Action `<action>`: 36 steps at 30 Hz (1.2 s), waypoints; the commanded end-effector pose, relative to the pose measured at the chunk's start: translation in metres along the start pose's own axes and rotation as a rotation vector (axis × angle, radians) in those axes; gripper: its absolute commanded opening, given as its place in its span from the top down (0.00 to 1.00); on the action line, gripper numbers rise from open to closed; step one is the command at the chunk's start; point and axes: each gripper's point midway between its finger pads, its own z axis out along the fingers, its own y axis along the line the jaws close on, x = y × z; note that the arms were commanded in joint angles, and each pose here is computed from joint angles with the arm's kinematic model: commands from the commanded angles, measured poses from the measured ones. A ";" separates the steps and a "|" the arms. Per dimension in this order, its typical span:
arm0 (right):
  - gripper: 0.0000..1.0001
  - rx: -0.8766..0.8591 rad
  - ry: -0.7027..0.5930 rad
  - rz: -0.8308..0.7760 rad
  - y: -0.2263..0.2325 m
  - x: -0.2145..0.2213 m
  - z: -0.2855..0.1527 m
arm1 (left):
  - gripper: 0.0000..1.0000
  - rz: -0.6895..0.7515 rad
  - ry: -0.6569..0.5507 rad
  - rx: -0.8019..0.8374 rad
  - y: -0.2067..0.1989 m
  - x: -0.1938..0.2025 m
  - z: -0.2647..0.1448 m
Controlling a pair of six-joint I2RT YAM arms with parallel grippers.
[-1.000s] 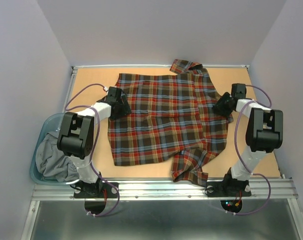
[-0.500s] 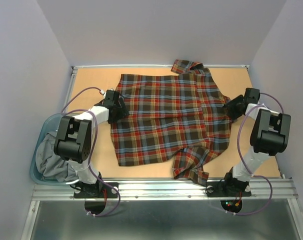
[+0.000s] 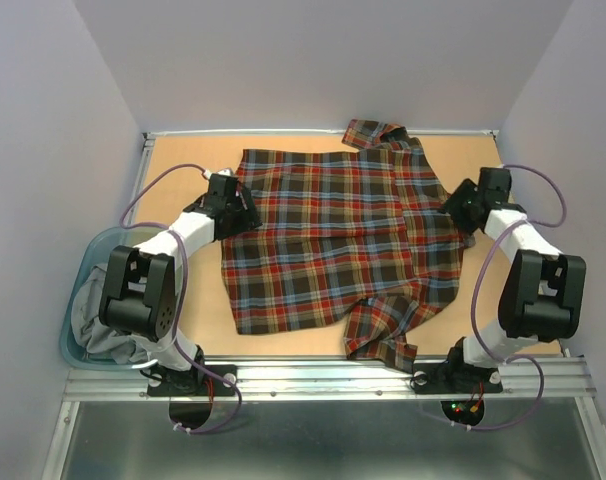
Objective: Fold and stack the long sleeve shirts
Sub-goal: Flatten the shirt out
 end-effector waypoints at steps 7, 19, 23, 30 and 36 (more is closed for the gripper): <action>0.37 -0.057 0.235 -0.218 0.033 0.113 -0.016 | 0.20 0.061 0.006 0.089 -0.029 0.001 -0.003; 0.36 0.237 0.248 -0.108 -0.060 0.135 -0.014 | 0.20 0.059 0.129 -0.060 0.013 0.049 0.011; 0.34 0.276 0.209 -0.013 -0.087 0.118 -0.022 | 0.20 0.074 0.145 -0.094 0.022 0.055 0.013; 0.34 0.238 0.170 -0.013 -0.083 0.098 -0.031 | 0.20 0.093 0.147 -0.058 0.013 0.047 0.007; 0.34 0.055 0.065 -0.139 -0.029 0.060 -0.053 | 0.20 0.092 -0.118 0.100 -0.040 -0.038 -0.018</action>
